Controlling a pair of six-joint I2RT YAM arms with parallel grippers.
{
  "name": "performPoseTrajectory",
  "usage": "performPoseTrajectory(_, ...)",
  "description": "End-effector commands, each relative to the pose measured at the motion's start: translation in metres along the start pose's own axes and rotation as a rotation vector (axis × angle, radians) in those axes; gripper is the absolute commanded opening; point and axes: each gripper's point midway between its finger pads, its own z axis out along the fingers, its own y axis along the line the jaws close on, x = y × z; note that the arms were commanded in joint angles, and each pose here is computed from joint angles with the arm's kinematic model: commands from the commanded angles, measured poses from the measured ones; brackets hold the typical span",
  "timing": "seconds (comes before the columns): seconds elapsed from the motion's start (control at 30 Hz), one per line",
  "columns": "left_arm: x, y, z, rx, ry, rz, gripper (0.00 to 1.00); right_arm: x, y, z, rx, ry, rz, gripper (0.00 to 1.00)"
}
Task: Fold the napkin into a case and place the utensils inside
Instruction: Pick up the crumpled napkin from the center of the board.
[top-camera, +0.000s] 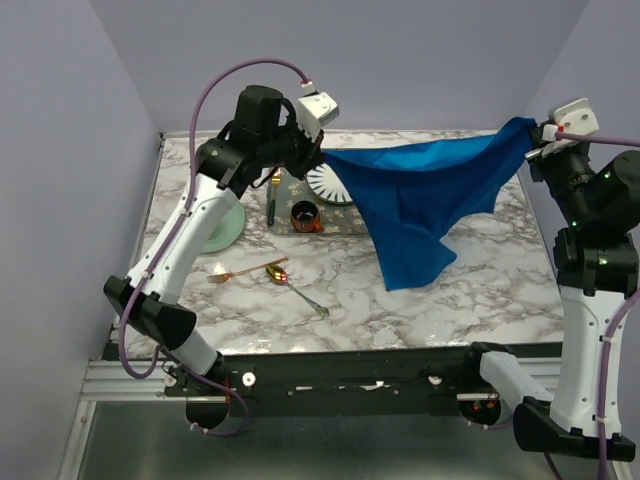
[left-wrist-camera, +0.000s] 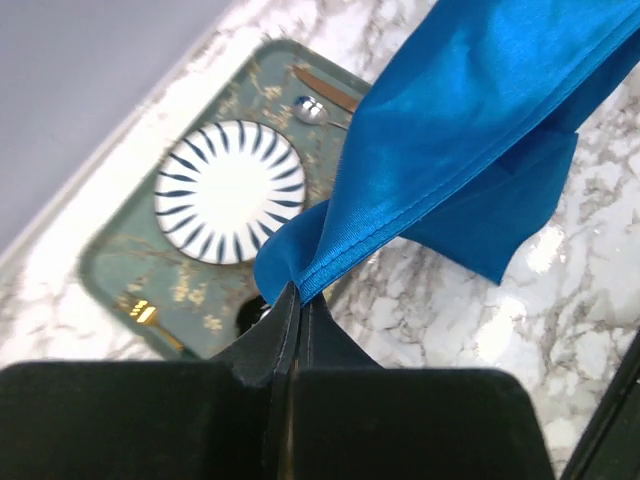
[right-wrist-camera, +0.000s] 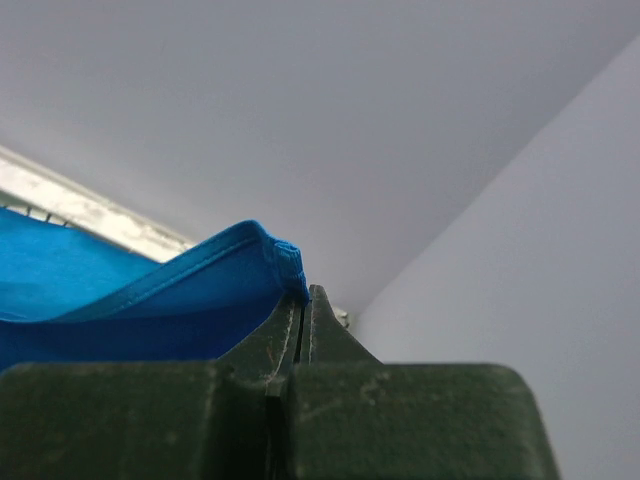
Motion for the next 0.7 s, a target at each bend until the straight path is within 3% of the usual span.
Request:
performPoseTrajectory(0.0, -0.020, -0.001, -0.058, -0.172, 0.015, 0.146, 0.00, -0.049, -0.051, -0.017, 0.219, -0.099, -0.009, 0.01)
performPoseTrajectory(0.2, -0.051, -0.022, -0.108, -0.295, -0.065, 0.345, 0.00, -0.069, -0.055, -0.044, 0.266, -0.148, -0.011, 0.01)
performPoseTrajectory(0.3, -0.055, -0.043, -0.127, -0.261, -0.109, 0.392, 0.00, -0.076, -0.049, -0.066, 0.272, -0.167, -0.012, 0.01)
performPoseTrajectory(0.67, -0.072, -0.085, -0.190, -0.136, -0.280, 0.395, 0.00, -0.087, -0.025, -0.138, 0.283, -0.183, -0.002, 0.01)
